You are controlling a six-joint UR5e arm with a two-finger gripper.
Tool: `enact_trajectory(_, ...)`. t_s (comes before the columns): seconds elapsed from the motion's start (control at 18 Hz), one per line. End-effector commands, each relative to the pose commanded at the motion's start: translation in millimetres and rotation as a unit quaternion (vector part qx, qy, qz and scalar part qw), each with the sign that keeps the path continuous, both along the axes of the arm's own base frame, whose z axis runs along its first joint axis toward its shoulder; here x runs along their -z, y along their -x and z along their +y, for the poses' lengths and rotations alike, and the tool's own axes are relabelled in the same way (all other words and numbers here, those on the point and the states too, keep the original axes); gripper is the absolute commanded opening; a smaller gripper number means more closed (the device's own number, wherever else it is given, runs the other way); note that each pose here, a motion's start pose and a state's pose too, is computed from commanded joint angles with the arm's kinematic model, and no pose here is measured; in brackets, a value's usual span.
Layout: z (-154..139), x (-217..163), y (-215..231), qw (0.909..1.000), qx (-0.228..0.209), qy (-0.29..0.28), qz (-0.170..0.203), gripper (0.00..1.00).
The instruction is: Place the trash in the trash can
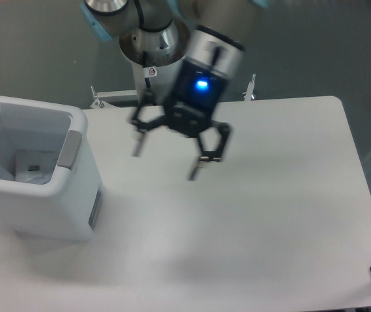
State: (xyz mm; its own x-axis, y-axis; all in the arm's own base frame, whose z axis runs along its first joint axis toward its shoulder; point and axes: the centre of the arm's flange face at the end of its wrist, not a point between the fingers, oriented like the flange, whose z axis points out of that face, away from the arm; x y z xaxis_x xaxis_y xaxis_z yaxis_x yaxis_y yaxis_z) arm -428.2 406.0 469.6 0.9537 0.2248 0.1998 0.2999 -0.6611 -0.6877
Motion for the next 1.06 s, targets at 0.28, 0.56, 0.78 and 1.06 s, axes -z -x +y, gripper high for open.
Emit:
enact_trajectory(0.28, -35, 49, 33, 0.9953, -0.012, 0.09, 0.035, 1.0)
enact_trajectory(0.56, -53, 85, 59, 0.9777, -0.009, 0.197, 0.072, 1.0)
enact_trajectory(0.78, -55, 108, 53, 0.9515, 0.053, 0.281, 0.113, 1.0)
enact_trajectory(1.06, -50, 114, 46, 0.9404, 0.081, 0.307, 0.123, 1.0)
